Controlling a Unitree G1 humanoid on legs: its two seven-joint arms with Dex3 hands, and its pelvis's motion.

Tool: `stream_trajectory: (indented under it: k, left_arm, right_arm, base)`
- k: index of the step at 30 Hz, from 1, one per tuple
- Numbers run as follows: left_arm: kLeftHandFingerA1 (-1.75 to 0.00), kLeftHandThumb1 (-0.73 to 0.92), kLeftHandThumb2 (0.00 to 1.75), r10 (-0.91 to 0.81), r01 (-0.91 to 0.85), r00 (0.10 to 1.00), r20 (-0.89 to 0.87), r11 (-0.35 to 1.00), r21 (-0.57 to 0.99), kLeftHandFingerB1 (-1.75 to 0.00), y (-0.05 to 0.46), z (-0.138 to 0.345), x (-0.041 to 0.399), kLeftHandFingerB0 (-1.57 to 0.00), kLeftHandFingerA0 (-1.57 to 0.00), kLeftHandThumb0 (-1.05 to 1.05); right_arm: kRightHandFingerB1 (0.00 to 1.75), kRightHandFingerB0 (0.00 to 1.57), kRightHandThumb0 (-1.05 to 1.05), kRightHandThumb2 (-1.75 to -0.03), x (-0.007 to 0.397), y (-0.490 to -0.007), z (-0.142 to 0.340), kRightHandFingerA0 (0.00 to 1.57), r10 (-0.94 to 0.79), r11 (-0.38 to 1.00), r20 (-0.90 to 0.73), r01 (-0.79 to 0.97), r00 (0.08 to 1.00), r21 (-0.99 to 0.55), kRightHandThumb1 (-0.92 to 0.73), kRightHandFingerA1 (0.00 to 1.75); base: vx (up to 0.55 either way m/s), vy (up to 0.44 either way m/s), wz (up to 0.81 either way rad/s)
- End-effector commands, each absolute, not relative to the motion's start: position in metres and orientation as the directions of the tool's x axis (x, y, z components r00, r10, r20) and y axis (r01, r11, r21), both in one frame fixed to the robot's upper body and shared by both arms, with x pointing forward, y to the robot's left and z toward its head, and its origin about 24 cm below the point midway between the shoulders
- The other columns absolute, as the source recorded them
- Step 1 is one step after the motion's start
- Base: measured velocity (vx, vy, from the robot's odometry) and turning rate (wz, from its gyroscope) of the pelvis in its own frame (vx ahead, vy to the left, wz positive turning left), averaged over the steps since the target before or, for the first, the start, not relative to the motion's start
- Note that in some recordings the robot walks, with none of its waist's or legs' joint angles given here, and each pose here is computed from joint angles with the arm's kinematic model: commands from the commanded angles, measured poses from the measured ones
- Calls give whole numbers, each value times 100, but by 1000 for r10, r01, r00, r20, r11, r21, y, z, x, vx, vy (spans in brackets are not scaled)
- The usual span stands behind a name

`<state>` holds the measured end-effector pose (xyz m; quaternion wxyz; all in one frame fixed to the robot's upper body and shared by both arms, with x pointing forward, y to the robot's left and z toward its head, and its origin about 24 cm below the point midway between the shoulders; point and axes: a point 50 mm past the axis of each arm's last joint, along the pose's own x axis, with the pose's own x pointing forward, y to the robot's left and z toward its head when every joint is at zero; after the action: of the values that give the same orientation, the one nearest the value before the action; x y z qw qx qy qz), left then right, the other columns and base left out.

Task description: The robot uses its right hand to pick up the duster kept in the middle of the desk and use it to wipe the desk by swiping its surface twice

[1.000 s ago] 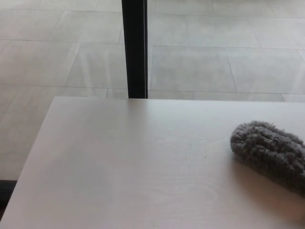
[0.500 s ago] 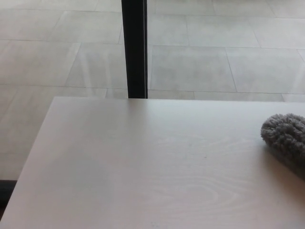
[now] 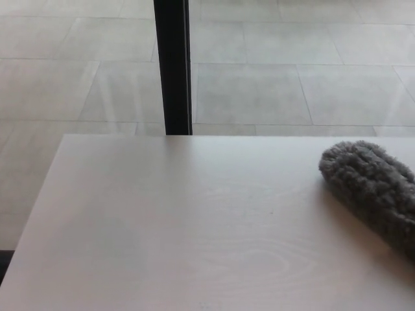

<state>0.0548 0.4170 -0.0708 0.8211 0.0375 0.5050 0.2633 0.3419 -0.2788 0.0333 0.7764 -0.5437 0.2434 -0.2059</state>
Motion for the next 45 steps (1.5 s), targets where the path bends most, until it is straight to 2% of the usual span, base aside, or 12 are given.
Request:
stream_trajectory:
  k: [1, 9, 10, 11, 12, 22, 25, 31, 33, 35, 38, 45]
  left_arm:
    - [-62, 74, 61, 465, -414, 390, -795, 860, 300, -51, 417, -69, 59, -49, -36, -47]
    - [-62, 71, 61, 469, -412, 395, -790, 859, 304, -54, 418, -68, 60, -52, -39, -49]
    - [-65, 71, 60, 470, -418, 398, -788, 857, 301, -54, 419, -67, 61, -51, -41, -49]
    - [-63, 72, 61, 466, -416, 403, -788, 860, 296, -56, 419, -66, 62, -48, -37, -49]
    - [-63, 73, 60, 460, -413, 404, -790, 863, 292, -56, 419, -66, 62, -49, -40, -49]
    - [-65, 75, 62, 476, -393, 417, -774, 863, 318, -56, 424, -61, 67, -53, -44, -52]
    - [-62, 75, 61, 474, -366, 426, -770, 869, 333, -51, 427, -57, 69, -50, -44, -52]
    - [-58, 75, 61, 480, -392, 420, -770, 861, 323, -49, 430, -54, 72, -46, -36, -48]
    - [-62, 57, 99, 475, -377, 427, -769, 867, 327, -62, 429, -54, 74, -42, -30, -50]
    - [-59, 76, 61, 473, -377, 429, -770, 868, 324, -48, 429, -54, 75, -45, -36, -48]
    - [-62, 72, 61, 467, -418, 433, -771, 862, 287, -54, 429, -54, 75, -50, -36, -48]
    - [-60, 77, 62, 473, -350, 441, -763, 873, 339, -49, 431, -51, 77, -45, -39, -50]
  right_arm:
    - [100, 75, -41, -64, 335, -222, -5, 77, -535, 502, -328, -19, 778, -865, -71, 152]
    - [48, 39, -36, -68, 323, -174, -27, 75, -428, 545, -325, -46, 844, -837, -73, 161]
    - [53, 40, -36, -67, 321, -172, -29, 74, -414, 542, -326, -58, 850, -838, -76, 161]
    - [150, 68, -32, -70, 317, -168, -33, 80, -384, 526, -308, -67, 871, -848, -74, 174]
    - [155, 70, -33, -72, 315, -165, -35, 82, -370, 511, -301, -78, 879, -856, -74, 175]
    - [68, 84, -33, -73, 285, -158, -55, 89, -93, 305, -214, -177, 972, -936, -67, 162]
    - [123, 77, -30, -78, 273, -154, -60, 89, 7, 273, -213, -207, 977, -940, -68, 166]
    - [145, 73, -31, -79, 257, -140, -58, 87, 185, 238, -123, -166, 975, -957, -68, 173]
    - [123, 79, -30, -76, 252, -135, -58, 87, 250, 218, -92, -149, 964, -965, -68, 175]
    - [92, 82, -37, -101, 250, -134, -58, 116, 272, 211, -88, -148, 958, -966, -54, 132]
    - [78, 86, -41, -59, 243, -130, -57, 90, 385, 135, -82, -144, 919, -980, -64, 173]
    - [73, 83, -42, -65, 237, -136, -54, 89, 528, 52, -108, -159, 843, -986, -63, 166]
  base:
    - [0, 0, 0]
    - [0, 0, 0]
    - [0, 0, 0]
    - [0, 0, 0]
    - [0, 0, 0]
    - [0, 0, 0]
    - [0, 0, 0]
    - [0, 0, 0]
    - [0, 0, 0]
    - [0, 0, 0]
    - [0, 0, 0]
    - [0, 0, 0]
